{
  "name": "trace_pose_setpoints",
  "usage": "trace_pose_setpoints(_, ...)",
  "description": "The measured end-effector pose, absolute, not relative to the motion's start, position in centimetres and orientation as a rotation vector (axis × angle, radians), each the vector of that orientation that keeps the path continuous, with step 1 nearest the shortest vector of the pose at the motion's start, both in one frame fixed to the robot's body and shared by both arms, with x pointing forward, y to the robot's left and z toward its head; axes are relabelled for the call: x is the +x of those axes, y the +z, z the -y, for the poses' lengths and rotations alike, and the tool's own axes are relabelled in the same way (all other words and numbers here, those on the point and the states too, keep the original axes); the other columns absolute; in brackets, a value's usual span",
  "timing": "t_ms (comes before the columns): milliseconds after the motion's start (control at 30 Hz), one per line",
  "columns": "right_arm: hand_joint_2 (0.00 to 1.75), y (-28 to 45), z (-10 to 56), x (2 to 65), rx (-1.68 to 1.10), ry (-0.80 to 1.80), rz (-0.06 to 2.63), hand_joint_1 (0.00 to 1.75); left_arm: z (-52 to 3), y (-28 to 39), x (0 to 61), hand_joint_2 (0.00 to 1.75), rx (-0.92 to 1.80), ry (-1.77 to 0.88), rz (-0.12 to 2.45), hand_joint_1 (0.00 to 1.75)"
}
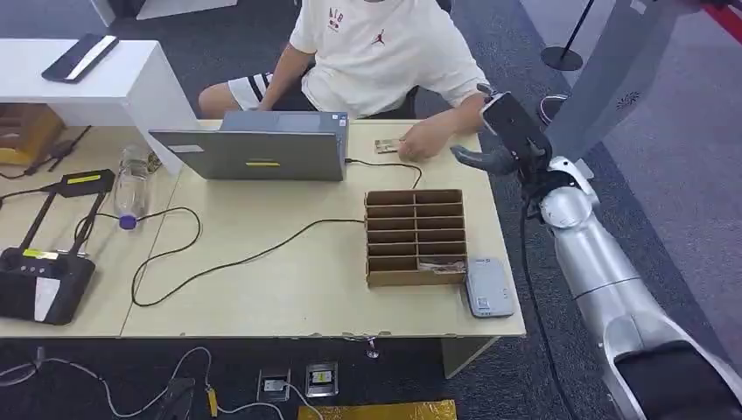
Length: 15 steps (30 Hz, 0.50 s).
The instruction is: Pass the card to the sensor for recognition and then transmit it.
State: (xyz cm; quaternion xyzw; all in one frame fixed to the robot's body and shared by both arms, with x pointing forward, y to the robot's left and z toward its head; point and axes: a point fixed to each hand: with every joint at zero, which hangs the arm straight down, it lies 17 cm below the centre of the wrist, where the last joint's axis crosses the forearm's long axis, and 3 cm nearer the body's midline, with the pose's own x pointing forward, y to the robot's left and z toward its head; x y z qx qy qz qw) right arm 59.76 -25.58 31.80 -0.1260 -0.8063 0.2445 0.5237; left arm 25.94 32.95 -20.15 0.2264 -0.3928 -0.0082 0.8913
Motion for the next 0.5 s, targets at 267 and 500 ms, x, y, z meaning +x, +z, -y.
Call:
trace_pose_setpoints(267,1.75,31.2,23.2,54.2,-0.234,0.701,1.944,0.00,-33.3,-20.4,24.8,0.00,0.477,0.004,0.814,0.00)
trace_pose_setpoints(500,1.75,29.8,22.8,50.6,-0.272,0.776,1.913,0.00,-33.3,-20.6,24.4,0.00,0.479,0.009,0.808,0.00)
